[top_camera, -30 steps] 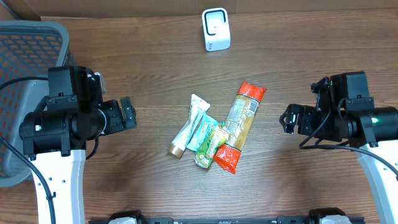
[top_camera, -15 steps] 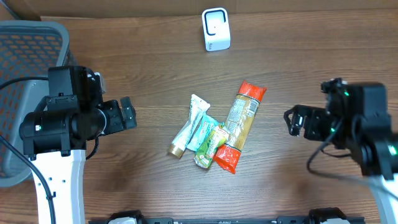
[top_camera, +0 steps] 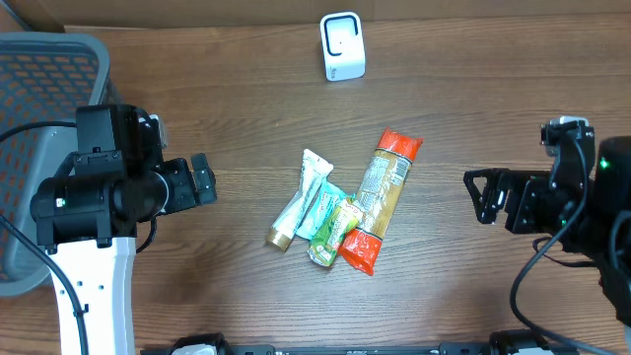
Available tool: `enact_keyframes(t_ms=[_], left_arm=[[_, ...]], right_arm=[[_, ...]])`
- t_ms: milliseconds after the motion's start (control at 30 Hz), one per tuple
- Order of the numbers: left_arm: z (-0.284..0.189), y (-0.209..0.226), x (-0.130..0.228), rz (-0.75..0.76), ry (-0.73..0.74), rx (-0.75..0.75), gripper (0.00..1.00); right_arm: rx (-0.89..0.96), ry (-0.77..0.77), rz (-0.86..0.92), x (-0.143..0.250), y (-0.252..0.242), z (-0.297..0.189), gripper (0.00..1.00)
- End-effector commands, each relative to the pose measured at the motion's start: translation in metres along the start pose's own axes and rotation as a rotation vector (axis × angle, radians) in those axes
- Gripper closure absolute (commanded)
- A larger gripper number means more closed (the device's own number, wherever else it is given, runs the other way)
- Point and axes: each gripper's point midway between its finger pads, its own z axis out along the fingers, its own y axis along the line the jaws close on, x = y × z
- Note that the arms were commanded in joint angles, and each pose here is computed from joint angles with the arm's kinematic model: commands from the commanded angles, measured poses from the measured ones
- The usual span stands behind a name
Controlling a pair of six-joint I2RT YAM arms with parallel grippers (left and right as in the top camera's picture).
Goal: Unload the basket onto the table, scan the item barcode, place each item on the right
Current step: 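Move the right gripper over the spaghetti pack and align above it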
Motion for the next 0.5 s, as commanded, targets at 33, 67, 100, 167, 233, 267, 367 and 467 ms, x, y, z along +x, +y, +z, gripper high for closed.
enact_keyframes(t_ms=[33,67,100,167,233,267,367,467], left_arm=[[-0.002,0.0,-0.003,-0.02,-0.012,0.005,0.01],[-0.002,0.0,-0.003,-0.02,-0.012,0.005,0.0],[-0.002,0.0,-0.003,-0.02,-0.012,0.005,0.0],[-0.002,0.0,-0.003,-0.02,-0.012,0.005,0.0],[-0.002,0.0,-0.003,-0.02,-0.012,0.005,0.01],[-0.002,0.0,-0.003,-0.02,-0.012,0.005,0.0],[-0.002,0.0,-0.003,-0.02,-0.012,0.005,0.0],[-0.002,0.0,-0.003,-0.02,-0.011,0.005,0.0]], right_arm=[[-0.016,-0.064,-0.017,-0.002,0.007,-0.017,0.01],[0.014,-0.069,-0.001,-0.001,0.001,-0.016,0.01],[0.045,-0.075,0.017,0.0,-0.004,-0.014,0.0],[0.1,-0.083,0.06,0.004,-0.015,-0.01,0.0],[0.135,-0.091,0.083,0.008,-0.021,-0.004,0.0],[0.146,-0.096,0.087,0.01,-0.023,-0.001,0.0],[0.175,-0.094,0.071,0.016,-0.026,0.014,0.0],[0.22,-0.09,0.063,0.025,-0.025,0.033,0.0]])
